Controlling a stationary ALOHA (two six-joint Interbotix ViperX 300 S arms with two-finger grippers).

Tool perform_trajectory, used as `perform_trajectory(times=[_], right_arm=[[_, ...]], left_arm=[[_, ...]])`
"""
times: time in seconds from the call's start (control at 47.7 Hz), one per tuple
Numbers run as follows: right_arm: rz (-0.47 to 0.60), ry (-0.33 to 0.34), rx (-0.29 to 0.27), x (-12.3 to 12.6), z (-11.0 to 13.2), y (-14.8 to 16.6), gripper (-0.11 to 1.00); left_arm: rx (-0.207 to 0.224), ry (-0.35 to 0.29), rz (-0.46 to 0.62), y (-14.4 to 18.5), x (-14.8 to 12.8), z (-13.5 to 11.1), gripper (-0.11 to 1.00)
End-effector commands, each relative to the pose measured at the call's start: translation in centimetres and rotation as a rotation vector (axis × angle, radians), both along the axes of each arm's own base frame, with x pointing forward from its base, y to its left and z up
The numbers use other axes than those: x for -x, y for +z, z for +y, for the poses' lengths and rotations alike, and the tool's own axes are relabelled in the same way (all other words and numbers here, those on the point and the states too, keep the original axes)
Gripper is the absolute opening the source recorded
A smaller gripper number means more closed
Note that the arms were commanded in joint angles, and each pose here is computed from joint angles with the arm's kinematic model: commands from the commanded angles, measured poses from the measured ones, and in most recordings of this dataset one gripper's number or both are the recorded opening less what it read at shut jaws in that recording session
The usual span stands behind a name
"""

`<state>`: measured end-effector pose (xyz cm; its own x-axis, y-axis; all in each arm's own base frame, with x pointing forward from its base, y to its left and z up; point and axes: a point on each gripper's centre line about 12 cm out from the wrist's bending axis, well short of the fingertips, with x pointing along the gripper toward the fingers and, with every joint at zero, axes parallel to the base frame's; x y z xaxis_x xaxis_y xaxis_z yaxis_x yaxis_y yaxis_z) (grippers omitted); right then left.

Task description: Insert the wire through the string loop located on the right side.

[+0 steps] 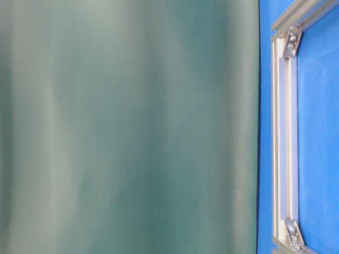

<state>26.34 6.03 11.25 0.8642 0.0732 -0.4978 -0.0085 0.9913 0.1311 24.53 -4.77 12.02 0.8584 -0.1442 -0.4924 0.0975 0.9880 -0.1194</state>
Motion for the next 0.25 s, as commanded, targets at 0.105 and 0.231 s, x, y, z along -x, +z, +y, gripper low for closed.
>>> perform_trajectory(times=[0.105,0.231], right_arm=[[-0.041,0.0,-0.01,0.04,-0.05,1.14,0.84],[-0.053,0.0,-0.014,0.09,-0.07,1.49,0.84]], left_arm=[[0.003,-0.007,-0.023,0.55,-0.28,-0.19,0.88],[0.004,-0.008,-0.035,0.87,-0.41,-0.22,0.87]])
